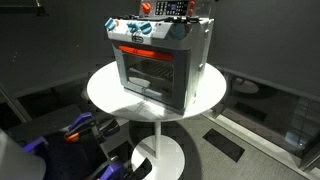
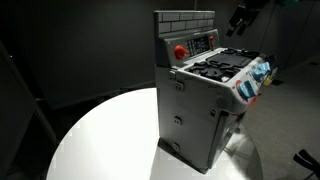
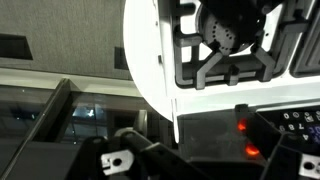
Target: Press an orange top button on the microwave oven controlling panel of the stove
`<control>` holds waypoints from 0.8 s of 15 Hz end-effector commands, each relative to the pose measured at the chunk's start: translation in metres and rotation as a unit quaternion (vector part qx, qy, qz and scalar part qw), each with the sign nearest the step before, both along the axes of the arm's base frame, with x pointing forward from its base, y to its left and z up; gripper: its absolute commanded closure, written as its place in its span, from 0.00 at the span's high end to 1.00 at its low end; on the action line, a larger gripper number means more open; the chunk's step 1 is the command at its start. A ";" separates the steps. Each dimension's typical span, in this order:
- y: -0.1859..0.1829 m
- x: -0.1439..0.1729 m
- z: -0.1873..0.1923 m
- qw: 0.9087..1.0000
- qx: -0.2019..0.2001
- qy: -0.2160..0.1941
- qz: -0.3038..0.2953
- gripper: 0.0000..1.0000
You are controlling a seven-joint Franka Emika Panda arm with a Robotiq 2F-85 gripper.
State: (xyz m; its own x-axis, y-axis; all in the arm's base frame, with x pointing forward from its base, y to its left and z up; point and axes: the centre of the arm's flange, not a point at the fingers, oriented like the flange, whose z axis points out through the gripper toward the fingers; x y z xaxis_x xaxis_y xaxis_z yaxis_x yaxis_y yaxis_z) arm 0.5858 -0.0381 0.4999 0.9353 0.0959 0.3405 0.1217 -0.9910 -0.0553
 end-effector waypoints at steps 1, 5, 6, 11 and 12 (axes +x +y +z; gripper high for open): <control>-0.010 -0.037 0.017 0.999 0.002 0.030 -0.015 1.00; -0.019 -0.070 0.026 0.997 -0.006 0.073 -0.037 1.00; -0.021 -0.078 0.028 0.996 -0.011 0.083 -0.041 1.00; -0.020 -0.119 0.035 0.986 -0.022 0.155 -0.050 1.00; -0.019 -0.127 0.036 0.984 -0.022 0.169 -0.050 1.00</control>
State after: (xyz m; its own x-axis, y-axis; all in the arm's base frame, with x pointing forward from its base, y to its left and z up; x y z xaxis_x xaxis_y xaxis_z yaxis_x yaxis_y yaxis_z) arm 0.4871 -0.0592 0.5273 0.9973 0.0251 0.0694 0.0278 -0.9989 -0.0383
